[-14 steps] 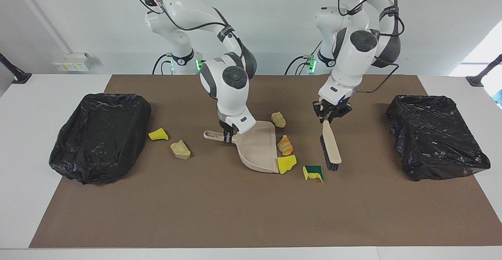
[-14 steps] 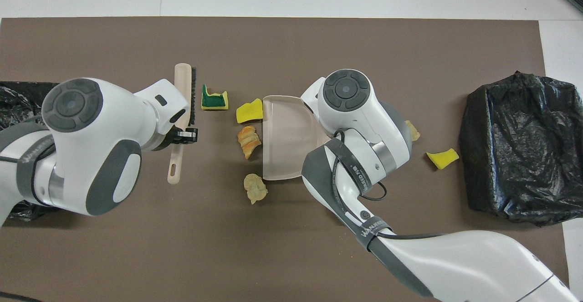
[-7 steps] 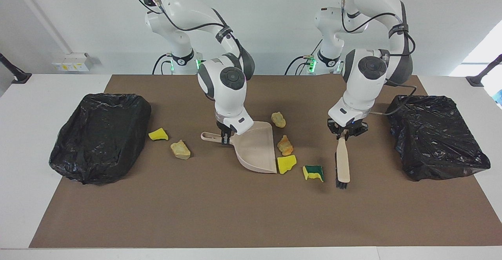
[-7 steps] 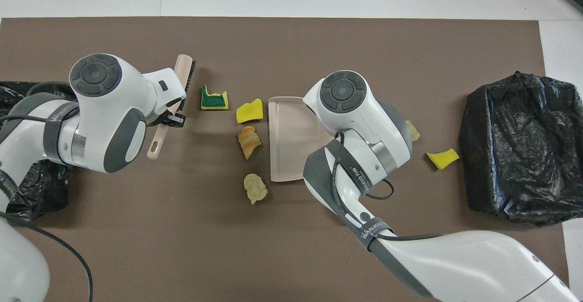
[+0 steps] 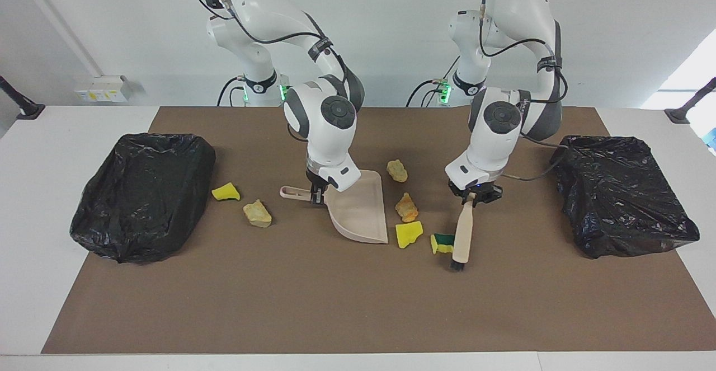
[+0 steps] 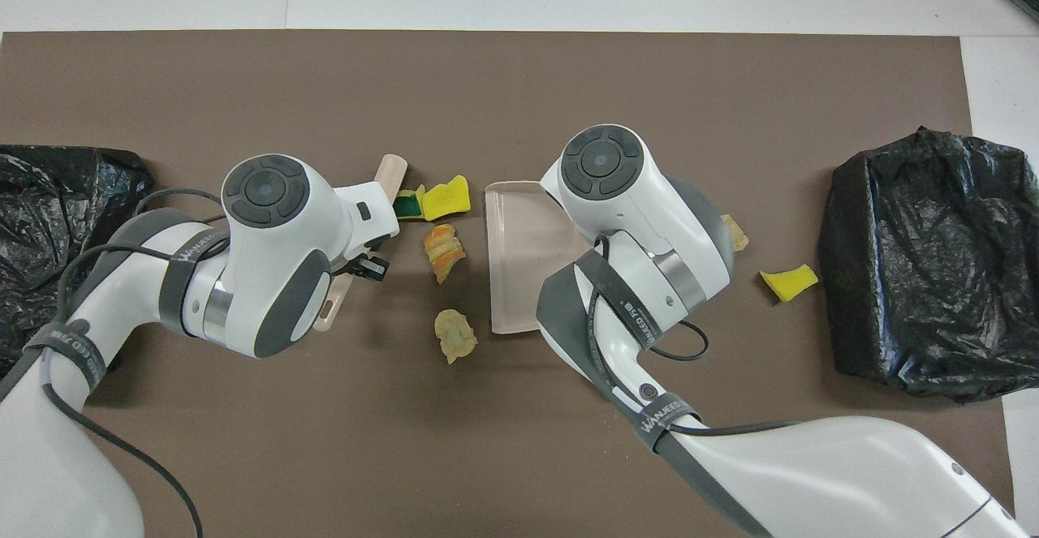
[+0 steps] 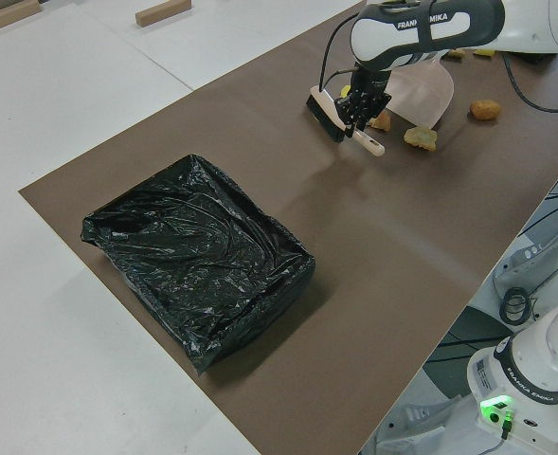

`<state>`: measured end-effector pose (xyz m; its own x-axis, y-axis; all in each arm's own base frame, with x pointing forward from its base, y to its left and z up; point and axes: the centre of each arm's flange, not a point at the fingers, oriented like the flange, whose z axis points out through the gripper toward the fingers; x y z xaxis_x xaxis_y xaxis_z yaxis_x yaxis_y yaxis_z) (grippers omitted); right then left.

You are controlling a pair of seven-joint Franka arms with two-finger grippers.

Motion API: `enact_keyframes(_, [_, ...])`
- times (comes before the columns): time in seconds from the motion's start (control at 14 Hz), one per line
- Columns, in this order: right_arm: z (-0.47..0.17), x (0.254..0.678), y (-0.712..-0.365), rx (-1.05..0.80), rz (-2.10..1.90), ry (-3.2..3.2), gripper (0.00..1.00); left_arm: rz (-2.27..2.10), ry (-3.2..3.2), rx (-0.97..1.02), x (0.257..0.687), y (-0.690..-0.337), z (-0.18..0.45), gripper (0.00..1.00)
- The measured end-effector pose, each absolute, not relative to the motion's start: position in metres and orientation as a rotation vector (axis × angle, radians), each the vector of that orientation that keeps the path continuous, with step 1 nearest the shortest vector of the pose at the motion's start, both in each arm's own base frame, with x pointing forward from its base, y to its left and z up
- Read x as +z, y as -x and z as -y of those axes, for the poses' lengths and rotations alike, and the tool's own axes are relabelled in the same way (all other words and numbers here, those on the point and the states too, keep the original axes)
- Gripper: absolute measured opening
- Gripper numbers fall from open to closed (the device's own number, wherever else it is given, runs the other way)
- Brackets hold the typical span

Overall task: Sweep and dump trash in bin
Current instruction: 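Sweep the sponges and crumbs into the dustpan with the left gripper's brush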

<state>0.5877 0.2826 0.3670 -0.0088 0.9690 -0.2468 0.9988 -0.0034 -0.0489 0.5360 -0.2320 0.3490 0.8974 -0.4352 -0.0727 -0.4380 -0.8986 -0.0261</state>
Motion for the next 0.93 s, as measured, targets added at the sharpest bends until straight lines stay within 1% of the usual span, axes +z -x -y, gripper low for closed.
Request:
enact_keyframes(0.29, [-0.284, 0.367, -0.587, -0.316, -2.093, -2.121, 0.31, -0.717, 3.054, 0.194, 0.355, -0.493, 0.279, 0.26])
enact_keyframes(0.57, [-0.288, 0.367, -0.586, -0.296, -2.070, -2.141, 0.31, -0.742, 3.103, 0.231, 0.360, -0.456, 0.333, 0.26])
enact_keyframes(0.79, [-0.289, 0.364, -0.586, -0.270, -2.074, -2.141, 0.31, -0.614, 3.140, 0.222, 0.369, -0.447, 0.346, 0.26])
enact_keyframes(0.93, [-0.289, 0.362, -0.586, -0.257, -2.077, -2.141, 0.31, -0.369, 3.179, 0.213, 0.376, -0.452, 0.339, 0.26])
